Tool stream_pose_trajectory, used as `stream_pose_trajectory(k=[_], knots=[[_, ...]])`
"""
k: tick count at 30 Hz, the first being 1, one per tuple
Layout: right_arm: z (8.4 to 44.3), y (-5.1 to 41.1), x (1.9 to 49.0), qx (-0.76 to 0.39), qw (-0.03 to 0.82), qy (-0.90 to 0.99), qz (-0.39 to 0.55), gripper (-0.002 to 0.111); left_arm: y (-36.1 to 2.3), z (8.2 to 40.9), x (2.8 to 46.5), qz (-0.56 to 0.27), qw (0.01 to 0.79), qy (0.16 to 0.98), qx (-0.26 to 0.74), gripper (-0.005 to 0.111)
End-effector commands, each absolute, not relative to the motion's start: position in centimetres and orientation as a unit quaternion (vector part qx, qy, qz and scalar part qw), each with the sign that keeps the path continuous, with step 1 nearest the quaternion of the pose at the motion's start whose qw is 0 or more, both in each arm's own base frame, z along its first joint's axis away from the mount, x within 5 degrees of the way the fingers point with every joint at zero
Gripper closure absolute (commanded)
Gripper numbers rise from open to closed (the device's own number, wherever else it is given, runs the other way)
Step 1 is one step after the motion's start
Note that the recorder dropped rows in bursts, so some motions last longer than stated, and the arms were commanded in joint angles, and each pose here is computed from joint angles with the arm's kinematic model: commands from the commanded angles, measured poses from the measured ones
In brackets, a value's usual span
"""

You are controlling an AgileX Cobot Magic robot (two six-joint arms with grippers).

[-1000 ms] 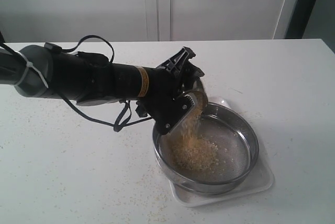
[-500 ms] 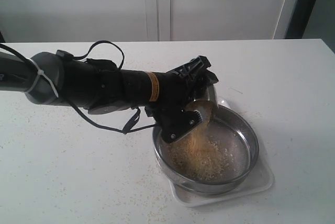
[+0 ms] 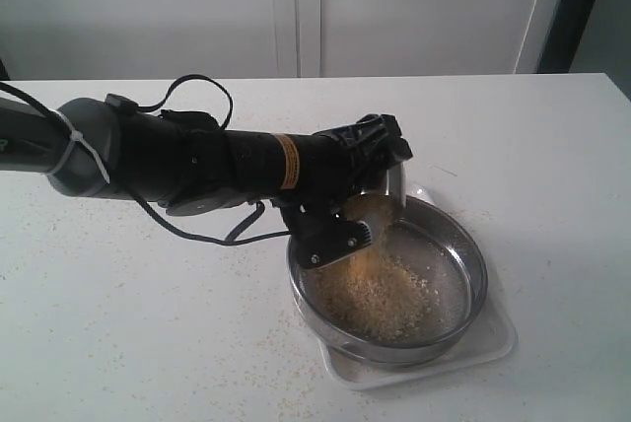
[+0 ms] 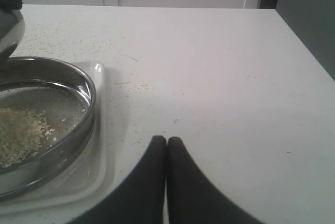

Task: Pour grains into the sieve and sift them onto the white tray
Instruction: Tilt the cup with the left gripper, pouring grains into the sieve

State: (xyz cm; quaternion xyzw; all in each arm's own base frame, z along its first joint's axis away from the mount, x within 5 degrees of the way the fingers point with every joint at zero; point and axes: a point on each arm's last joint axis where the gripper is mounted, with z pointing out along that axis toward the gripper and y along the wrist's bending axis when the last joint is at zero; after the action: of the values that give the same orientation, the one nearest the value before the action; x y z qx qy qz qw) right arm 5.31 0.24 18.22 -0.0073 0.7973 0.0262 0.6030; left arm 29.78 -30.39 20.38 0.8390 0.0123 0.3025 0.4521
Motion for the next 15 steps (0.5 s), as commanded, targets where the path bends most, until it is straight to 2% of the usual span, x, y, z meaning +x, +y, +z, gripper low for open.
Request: stream_pose_trajectory(k=[1, 15], knots=[[18.2, 0.2, 5.3, -0.006, 0.608, 0.793, 0.025, 0.108, -30.7, 21.0, 29.6, 0.314, 0.461, -0.008, 0.83, 0.107], [18.2, 0.2, 5.3, -0.006, 0.608, 0.793, 0.025, 0.108, -30.9, 22.1, 29.7, 0.351, 0.456, -0.064, 0.815, 0.107]])
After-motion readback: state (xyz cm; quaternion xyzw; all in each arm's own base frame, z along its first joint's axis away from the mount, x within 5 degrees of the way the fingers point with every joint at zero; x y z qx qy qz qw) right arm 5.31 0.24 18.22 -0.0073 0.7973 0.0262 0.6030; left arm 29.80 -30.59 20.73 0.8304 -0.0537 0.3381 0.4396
